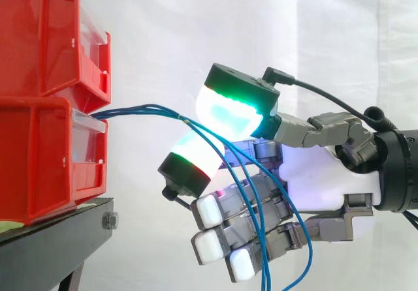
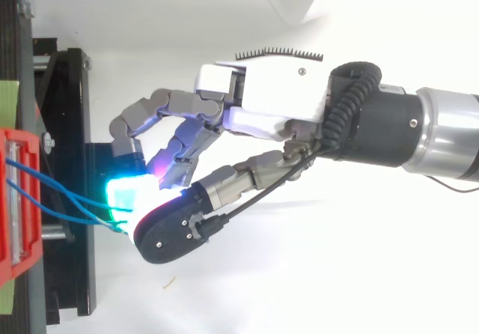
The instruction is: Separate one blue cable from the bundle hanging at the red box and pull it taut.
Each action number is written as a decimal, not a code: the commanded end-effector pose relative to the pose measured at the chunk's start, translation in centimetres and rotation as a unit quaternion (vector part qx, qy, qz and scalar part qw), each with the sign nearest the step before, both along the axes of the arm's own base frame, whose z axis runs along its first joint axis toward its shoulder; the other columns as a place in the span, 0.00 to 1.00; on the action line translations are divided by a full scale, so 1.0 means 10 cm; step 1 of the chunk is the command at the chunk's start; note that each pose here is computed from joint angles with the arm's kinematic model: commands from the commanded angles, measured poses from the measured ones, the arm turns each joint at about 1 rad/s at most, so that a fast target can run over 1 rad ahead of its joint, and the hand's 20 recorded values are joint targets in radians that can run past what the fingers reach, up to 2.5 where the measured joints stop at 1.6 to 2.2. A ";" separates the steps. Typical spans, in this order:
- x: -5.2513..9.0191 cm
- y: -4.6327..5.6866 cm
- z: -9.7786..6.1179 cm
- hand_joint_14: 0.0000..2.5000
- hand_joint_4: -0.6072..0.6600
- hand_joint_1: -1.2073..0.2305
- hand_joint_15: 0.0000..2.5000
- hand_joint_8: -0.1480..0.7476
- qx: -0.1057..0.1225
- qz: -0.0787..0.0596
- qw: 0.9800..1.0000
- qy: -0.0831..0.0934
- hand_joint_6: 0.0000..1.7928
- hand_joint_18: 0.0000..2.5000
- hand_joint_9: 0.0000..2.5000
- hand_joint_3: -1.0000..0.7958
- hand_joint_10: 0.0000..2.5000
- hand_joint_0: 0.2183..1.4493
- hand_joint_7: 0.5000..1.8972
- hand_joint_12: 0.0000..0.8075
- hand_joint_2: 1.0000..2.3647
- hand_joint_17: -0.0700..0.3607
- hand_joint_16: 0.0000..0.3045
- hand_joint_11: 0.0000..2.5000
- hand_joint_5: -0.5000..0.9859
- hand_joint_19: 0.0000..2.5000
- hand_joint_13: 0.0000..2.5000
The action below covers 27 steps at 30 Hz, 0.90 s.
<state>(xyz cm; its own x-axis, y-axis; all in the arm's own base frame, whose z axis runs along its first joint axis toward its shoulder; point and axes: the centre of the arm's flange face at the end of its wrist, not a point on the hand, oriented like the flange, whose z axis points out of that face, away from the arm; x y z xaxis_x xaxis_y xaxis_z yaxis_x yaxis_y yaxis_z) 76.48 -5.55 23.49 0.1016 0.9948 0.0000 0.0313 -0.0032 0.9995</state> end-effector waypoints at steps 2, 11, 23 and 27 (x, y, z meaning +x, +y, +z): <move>0.00 0.00 0.00 0.01 0.49 0.20 0.17 0.45 0.000 0.000 1.000 0.000 0.49 0.35 0.36 0.28 0.01 0.42 0.50 0.45 0.00 0.43 0.17 0.25 0.21 0.21 0.35; 0.00 0.00 -0.01 0.01 0.53 0.17 0.17 0.45 -0.002 0.001 1.000 0.001 0.49 0.35 0.37 0.28 0.01 0.39 0.52 0.45 0.00 0.43 0.17 0.26 0.22 0.22 0.35; 0.00 0.00 0.00 0.01 0.56 0.28 0.18 0.48 -0.002 0.000 1.000 -0.001 0.48 0.36 0.39 0.28 0.01 0.31 0.55 0.46 0.00 0.43 0.17 0.27 0.24 0.24 0.36; 0.00 0.01 0.00 0.01 0.57 0.31 0.18 0.49 -0.002 0.000 1.000 0.000 0.48 0.36 0.40 0.28 0.01 0.28 0.54 0.47 0.00 0.44 0.17 0.27 0.24 0.25 0.36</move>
